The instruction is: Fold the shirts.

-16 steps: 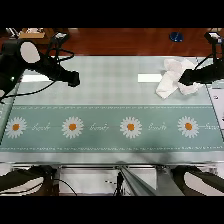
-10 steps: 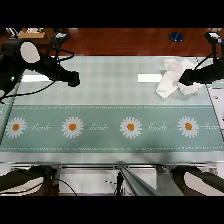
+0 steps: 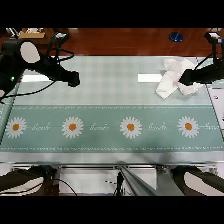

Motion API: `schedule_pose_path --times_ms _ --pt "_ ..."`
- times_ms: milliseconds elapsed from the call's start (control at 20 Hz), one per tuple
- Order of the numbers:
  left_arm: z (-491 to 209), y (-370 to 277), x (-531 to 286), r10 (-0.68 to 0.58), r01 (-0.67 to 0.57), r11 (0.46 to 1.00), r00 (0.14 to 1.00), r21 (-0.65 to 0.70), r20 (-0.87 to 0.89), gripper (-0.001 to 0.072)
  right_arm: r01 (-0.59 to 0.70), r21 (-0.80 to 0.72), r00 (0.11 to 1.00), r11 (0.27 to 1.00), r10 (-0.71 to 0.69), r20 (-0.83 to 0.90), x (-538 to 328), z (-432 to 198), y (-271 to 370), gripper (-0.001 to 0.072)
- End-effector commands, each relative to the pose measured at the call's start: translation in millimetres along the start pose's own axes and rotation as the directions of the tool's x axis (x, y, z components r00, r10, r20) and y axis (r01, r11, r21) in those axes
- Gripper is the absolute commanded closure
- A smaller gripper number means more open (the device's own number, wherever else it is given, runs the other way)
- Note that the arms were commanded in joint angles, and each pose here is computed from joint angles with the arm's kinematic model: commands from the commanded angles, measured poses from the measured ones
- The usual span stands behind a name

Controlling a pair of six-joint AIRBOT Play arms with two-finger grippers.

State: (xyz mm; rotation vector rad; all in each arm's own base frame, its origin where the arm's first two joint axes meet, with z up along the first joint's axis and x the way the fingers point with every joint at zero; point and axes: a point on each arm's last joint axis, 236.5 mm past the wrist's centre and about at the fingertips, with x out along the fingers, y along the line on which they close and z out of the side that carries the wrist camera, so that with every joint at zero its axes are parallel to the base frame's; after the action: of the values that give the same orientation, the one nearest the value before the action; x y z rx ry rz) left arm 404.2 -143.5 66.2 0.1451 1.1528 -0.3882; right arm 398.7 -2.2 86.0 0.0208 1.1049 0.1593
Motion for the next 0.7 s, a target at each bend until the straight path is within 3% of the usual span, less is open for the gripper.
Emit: schedule_pose_path --times_ms 0,200,350,450,650 --pt "1 0 0 0.000 0.000 1.000 1.000 0.001 0.002 0.0023 -0.004 0.002 1.000 1.000 0.003 0.012 0 3 1 0.0117" --pt "15 1 0 0.007 -0.007 1.000 0.998 0.000 0.064 0.0023 0.034 0.007 0.982 0.999 -0.035 0.186 -4 44 -8 0.0128" --pt "25 3 -1 0.012 -0.012 1.000 0.994 -0.001 0.105 0.0023 0.182 0.126 0.922 0.975 -0.214 0.323 -9 79 -53 0.0134" --pt "33 3 -4 0.015 -0.015 1.000 0.990 -0.001 0.139 0.0023 0.290 0.191 0.872 0.938 -0.341 0.352 0 92 -88 0.0130" --pt "40 2 -15 0.015 -0.016 1.000 0.987 0.004 0.163 0.0023 0.340 0.135 0.880 0.931 -0.366 0.303 68 90 -108 0.0116"
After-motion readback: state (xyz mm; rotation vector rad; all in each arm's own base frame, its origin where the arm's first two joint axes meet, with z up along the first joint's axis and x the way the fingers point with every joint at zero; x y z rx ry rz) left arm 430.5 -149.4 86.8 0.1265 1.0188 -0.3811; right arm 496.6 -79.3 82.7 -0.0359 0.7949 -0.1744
